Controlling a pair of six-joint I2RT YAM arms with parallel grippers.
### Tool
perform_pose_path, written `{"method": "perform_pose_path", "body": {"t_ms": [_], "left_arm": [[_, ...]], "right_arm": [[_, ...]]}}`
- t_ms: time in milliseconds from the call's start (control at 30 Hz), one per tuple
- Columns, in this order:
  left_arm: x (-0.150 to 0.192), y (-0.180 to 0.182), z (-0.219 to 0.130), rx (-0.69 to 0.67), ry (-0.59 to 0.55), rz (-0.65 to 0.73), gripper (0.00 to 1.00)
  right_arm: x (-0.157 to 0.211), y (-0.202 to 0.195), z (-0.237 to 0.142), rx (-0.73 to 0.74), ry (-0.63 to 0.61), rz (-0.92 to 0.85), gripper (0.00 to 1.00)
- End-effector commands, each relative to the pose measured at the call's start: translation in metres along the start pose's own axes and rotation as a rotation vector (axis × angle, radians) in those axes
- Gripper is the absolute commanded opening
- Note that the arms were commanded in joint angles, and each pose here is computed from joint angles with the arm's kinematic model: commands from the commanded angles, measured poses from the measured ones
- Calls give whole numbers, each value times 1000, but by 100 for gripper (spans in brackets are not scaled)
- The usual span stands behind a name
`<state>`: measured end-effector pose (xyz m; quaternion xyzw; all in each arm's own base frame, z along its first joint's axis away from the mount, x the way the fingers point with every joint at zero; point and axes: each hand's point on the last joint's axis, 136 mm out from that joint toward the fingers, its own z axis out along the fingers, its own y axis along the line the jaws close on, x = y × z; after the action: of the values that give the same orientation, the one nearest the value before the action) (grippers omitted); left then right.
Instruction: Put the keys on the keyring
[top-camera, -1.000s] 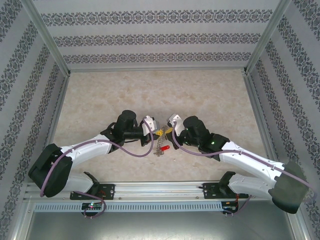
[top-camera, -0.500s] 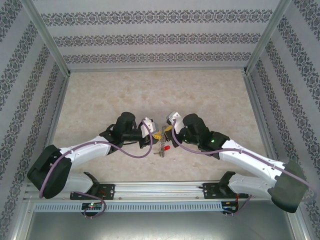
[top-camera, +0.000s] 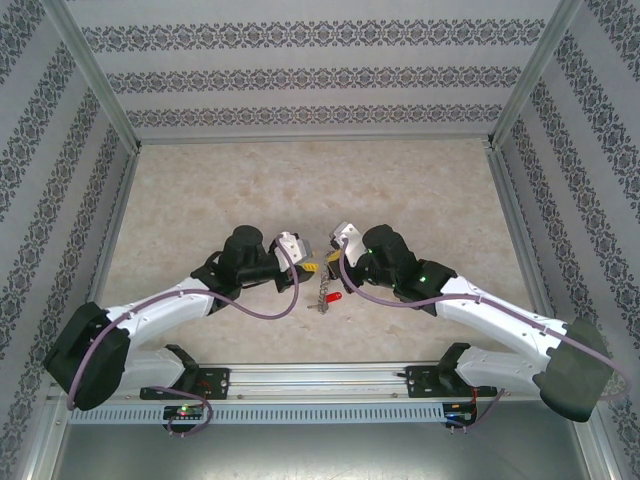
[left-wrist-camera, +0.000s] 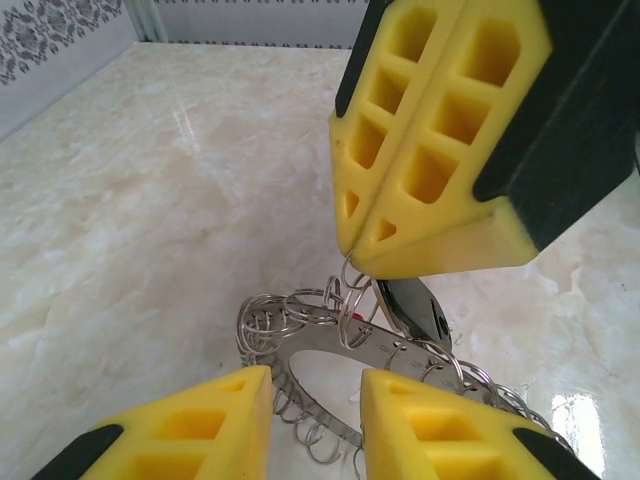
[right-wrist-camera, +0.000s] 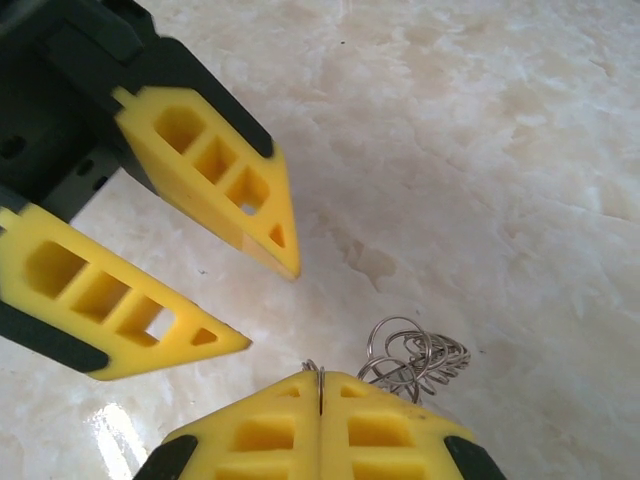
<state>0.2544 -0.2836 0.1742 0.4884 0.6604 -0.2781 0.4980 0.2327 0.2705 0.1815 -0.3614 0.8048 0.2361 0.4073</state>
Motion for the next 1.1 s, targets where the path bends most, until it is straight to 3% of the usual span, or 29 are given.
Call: {"method": "perform_pose_path", "body": {"t_ms": [0, 533, 1067], "left_arm": [[-16, 5, -9, -42, -63, 8, 31], [-23, 16, -11, -57, -87, -4, 30], [-17, 6, -12, 6, -23, 49, 33]], "right_arm": [[-21, 3, -5, 6, -46, -47, 0], [-15, 12, -8, -43, -57, -105, 0], [-23, 23, -8, -107, -71, -155, 0]]}}
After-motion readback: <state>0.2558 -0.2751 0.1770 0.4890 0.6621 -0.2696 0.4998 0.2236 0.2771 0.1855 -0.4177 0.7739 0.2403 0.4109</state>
